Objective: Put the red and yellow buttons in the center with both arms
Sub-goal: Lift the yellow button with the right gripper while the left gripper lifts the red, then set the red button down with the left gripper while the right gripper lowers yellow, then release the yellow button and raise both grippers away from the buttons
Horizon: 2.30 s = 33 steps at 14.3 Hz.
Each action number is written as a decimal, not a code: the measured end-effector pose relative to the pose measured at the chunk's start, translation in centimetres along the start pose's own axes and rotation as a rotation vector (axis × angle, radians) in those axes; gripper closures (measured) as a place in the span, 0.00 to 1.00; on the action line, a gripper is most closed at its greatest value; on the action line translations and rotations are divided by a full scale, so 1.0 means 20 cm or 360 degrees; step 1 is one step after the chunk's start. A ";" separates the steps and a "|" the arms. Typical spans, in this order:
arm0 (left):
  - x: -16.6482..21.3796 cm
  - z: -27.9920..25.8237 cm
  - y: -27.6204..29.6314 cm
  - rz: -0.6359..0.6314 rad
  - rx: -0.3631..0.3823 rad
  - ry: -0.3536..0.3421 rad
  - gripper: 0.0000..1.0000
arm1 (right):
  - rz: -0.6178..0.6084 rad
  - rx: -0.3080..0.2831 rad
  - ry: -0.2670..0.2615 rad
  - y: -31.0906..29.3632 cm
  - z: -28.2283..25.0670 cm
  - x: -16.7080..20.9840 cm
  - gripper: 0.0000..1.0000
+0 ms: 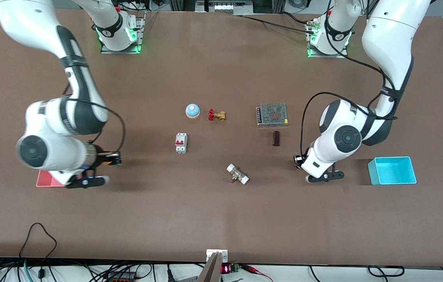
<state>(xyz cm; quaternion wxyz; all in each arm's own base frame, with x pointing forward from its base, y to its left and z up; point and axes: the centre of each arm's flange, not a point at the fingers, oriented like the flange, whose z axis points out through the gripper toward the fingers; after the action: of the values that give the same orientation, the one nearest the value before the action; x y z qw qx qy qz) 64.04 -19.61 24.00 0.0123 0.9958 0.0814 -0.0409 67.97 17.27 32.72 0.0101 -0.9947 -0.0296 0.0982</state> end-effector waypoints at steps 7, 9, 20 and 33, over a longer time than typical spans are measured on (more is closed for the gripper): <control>0.00 0.03 0.02 -0.0030 -0.0006 0.0012 0.39 | 0.0140 -0.0049 -0.0024 -0.40 0.33 -0.04 0.60; 0.03 -0.01 0.00 -0.0046 -0.0014 0.0039 0.22 | 0.0187 -0.0052 -0.0016 -0.44 0.42 -0.03 0.60; 0.15 -0.78 -0.47 -0.0043 -0.0012 0.0267 0.00 | 0.0313 -0.0053 0.0005 -0.42 0.62 -0.02 0.37; -0.09 -1.41 -0.94 0.0227 0.0051 0.0174 0.00 | 0.0348 0.0074 0.0302 -0.21 -0.62 -0.30 0.00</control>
<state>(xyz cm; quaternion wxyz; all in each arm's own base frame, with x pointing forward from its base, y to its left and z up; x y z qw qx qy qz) 61.37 -0.44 51.83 -0.0051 0.9999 0.0102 0.0130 64.35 20.94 46.17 0.0250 -0.9963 0.0824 0.0048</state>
